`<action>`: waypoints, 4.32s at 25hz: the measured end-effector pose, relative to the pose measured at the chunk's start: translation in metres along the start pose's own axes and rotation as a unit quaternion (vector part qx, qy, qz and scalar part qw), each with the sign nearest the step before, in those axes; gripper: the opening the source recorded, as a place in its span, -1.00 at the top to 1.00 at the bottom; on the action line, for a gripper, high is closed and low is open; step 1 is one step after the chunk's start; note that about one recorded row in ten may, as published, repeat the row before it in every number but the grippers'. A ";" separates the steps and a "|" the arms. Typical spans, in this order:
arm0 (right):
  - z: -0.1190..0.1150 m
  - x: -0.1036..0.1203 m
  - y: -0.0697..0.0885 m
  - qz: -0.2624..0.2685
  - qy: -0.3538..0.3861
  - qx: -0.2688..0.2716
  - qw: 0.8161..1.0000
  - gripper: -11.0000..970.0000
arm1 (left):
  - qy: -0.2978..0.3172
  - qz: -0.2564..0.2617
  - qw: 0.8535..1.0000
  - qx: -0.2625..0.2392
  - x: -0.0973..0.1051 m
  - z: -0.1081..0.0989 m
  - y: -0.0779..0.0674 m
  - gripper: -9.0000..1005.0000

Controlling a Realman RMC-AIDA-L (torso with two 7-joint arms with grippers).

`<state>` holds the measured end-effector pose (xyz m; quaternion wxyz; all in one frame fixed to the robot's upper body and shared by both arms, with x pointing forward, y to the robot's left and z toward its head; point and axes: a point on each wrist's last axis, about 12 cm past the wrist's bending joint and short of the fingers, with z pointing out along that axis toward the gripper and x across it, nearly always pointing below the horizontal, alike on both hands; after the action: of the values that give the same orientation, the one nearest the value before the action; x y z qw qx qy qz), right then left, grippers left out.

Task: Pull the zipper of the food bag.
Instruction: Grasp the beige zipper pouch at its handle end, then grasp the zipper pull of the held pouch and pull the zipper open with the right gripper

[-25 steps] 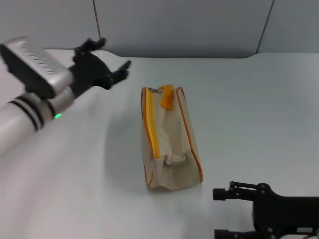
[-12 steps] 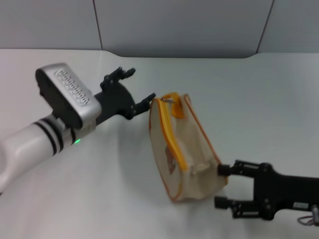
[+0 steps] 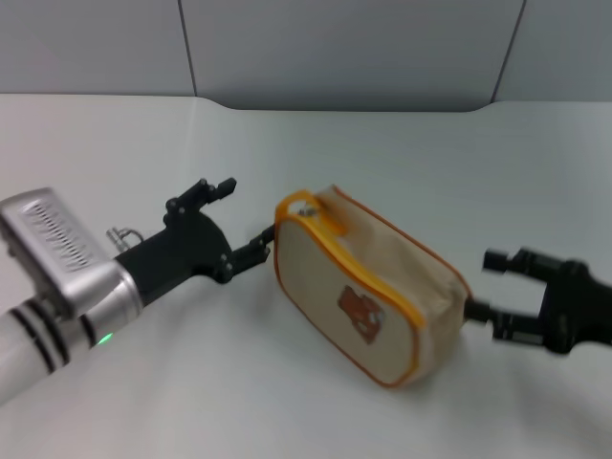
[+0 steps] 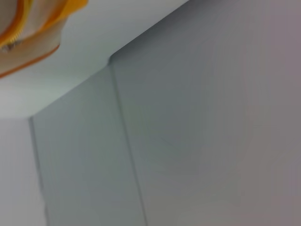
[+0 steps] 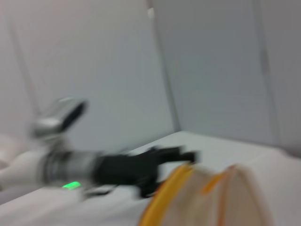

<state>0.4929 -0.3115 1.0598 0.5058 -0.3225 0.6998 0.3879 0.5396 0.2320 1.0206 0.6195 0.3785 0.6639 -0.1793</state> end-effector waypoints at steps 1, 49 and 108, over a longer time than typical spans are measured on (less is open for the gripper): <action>-0.001 -0.002 -0.004 0.000 -0.004 0.013 1.000 -0.69 | -0.006 -0.012 1.000 0.007 0.000 -0.005 -0.001 -0.49; -0.008 0.012 0.023 -0.067 -0.064 -0.013 0.996 -0.69 | -0.002 -0.087 0.996 0.031 0.008 0.003 -0.060 -0.38; 0.075 0.018 0.041 -0.529 -0.129 0.282 0.790 -0.69 | -0.170 0.164 0.969 0.071 -0.045 0.002 -0.006 0.78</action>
<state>0.4872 -0.2275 1.0377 0.7857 -0.4325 0.4266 -0.1165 0.5342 0.2143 1.0623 0.7157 0.4890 0.4633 -0.1841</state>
